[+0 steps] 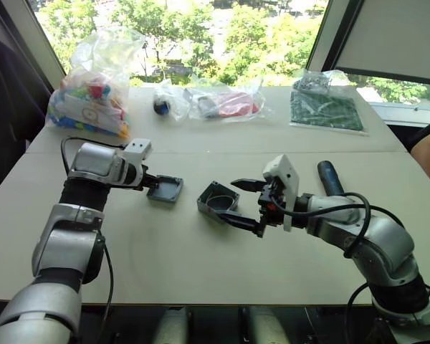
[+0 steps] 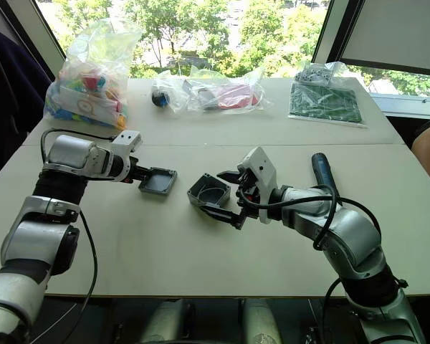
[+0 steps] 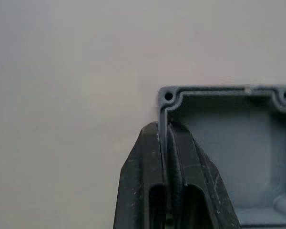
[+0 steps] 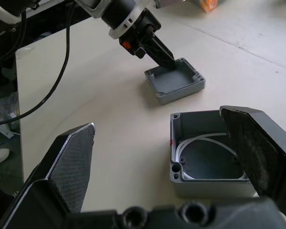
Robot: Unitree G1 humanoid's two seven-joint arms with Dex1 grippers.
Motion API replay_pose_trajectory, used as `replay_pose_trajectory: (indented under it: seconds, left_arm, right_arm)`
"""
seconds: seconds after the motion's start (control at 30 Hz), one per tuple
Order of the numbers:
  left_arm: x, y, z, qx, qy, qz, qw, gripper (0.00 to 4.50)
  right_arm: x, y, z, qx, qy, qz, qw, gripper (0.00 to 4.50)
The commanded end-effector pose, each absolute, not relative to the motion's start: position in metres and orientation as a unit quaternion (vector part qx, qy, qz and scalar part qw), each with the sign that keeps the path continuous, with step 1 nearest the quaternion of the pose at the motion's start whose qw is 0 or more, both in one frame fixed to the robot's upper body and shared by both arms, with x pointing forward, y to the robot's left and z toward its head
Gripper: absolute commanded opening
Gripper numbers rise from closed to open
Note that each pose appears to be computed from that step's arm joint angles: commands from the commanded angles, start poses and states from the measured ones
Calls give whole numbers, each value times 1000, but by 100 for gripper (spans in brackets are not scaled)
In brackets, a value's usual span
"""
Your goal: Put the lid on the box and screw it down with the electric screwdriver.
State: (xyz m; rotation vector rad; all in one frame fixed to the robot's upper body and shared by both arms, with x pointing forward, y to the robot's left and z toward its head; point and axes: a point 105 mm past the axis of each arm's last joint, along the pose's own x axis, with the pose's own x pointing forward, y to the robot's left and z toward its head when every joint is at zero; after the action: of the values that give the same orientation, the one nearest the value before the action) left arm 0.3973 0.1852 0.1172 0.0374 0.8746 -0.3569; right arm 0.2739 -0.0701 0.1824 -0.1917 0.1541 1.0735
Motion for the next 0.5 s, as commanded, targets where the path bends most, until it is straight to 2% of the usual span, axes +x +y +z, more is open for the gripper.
replay_pose_trajectory:
  seconds: [0.03,0.27,0.4,0.5]
  left_arm:
    - [393,180,93,-11,441,-161,883,6]
    - [399,192,115,-49,374,-124,918,6]
    - [405,198,152,-65,284,-128,948,6]
    - [405,191,201,-53,175,-170,968,6]
  right_arm:
    - [279,-77,204,-99,47,510,853,450]
    - [286,-81,214,-26,42,521,852,450]
    - [304,-80,221,38,45,522,851,450]
    - [331,-83,236,69,33,494,866,450]
